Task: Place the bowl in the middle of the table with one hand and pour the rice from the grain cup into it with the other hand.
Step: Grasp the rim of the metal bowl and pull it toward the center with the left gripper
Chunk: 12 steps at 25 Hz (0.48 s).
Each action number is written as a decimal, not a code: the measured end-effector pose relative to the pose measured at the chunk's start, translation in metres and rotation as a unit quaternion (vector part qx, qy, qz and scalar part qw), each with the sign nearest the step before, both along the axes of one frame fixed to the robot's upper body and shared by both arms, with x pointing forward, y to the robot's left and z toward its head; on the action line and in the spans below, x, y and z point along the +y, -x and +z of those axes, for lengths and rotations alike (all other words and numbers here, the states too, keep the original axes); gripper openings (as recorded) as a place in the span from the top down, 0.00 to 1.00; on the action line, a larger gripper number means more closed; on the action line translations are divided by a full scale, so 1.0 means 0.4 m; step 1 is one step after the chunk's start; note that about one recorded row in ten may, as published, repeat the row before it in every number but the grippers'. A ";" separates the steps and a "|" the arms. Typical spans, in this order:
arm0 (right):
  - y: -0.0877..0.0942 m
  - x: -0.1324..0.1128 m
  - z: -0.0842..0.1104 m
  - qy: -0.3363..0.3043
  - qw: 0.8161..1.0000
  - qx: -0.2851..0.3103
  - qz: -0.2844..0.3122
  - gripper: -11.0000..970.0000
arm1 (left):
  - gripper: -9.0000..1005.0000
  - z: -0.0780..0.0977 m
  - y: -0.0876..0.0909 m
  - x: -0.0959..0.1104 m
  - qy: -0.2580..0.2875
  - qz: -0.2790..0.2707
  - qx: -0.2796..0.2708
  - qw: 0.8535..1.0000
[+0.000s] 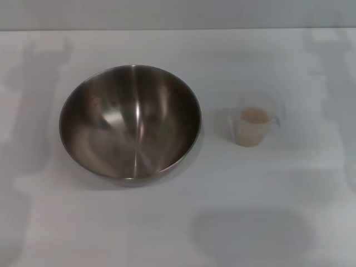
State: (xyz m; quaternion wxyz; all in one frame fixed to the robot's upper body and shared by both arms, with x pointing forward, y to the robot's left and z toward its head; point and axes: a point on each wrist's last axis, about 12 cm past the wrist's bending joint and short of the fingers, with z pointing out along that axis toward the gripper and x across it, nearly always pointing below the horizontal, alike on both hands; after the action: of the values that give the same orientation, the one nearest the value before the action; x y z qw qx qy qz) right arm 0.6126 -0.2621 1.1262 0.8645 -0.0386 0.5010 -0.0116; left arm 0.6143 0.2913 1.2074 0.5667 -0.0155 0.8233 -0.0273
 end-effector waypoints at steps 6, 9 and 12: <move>-0.005 -0.003 0.006 0.002 1.000 -0.002 -0.001 0.32 | 0.25 0.049 0.064 -0.027 -0.012 -0.094 0.135 0.986; -0.009 -0.007 0.009 0.006 1.000 -0.002 -0.002 0.32 | 0.26 0.052 0.105 -0.029 -0.002 -0.145 0.190 0.971; -0.010 -0.009 0.010 0.008 1.000 -0.003 -0.003 0.32 | 0.26 0.045 0.128 -0.036 -0.002 -0.175 0.224 0.959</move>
State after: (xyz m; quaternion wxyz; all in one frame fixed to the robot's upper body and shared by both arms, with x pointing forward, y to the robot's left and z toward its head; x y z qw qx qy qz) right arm 0.6166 -0.2658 1.1303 0.8656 -0.0443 0.4984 -0.0183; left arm 0.5631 0.2768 1.2253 0.3539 0.1243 0.9191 -0.1208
